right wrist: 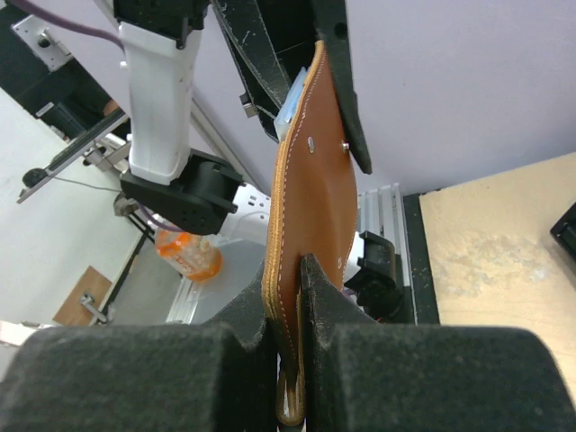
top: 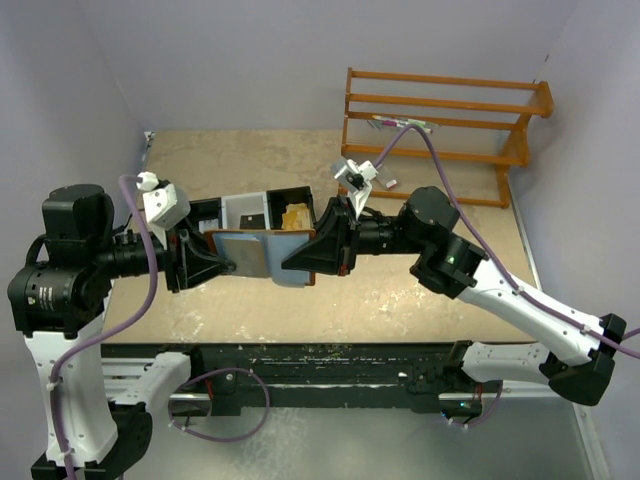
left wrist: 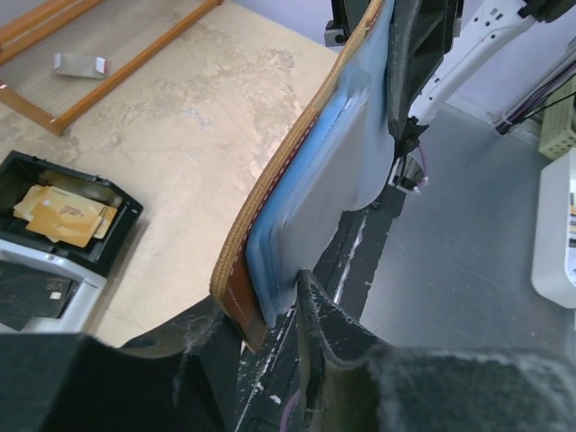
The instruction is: Take the credit cards out of the card holder
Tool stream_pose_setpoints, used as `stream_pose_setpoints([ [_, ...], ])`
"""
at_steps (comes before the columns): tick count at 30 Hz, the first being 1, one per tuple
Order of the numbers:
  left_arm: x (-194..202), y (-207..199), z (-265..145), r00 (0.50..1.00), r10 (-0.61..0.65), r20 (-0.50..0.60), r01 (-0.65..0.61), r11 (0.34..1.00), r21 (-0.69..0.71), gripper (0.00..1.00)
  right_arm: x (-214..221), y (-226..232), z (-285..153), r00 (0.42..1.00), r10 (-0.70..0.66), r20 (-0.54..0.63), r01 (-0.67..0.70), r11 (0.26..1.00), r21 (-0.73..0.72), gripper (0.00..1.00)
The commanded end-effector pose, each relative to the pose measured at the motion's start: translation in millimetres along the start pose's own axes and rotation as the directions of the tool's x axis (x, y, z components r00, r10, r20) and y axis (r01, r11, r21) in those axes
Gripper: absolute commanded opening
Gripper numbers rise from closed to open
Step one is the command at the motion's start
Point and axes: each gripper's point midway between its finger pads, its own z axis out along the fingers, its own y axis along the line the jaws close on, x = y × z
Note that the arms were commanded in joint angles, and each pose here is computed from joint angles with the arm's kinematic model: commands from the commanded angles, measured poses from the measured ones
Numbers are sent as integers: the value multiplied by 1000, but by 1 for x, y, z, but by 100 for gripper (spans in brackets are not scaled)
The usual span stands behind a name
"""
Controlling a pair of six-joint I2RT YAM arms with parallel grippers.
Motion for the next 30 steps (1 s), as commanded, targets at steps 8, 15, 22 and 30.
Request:
stream_pose_setpoints([
  [8,-19,-26,3,996,-73,43,61,971,233,45,-28,34,-4,998,18,65,-11,994,-105,0],
  [15,-21,-21,4,996,-76,41,66,977,204,44,-33,41,-9,996,82,48,-75,988,-133,0],
  [22,-22,-21,9,984,-174,35,158,947,280,34,-38,60,-15,991,129,47,-117,971,-210,0],
  [30,-35,-28,6,958,-284,36,243,874,421,32,-41,64,-15,975,217,45,-201,952,-232,0],
])
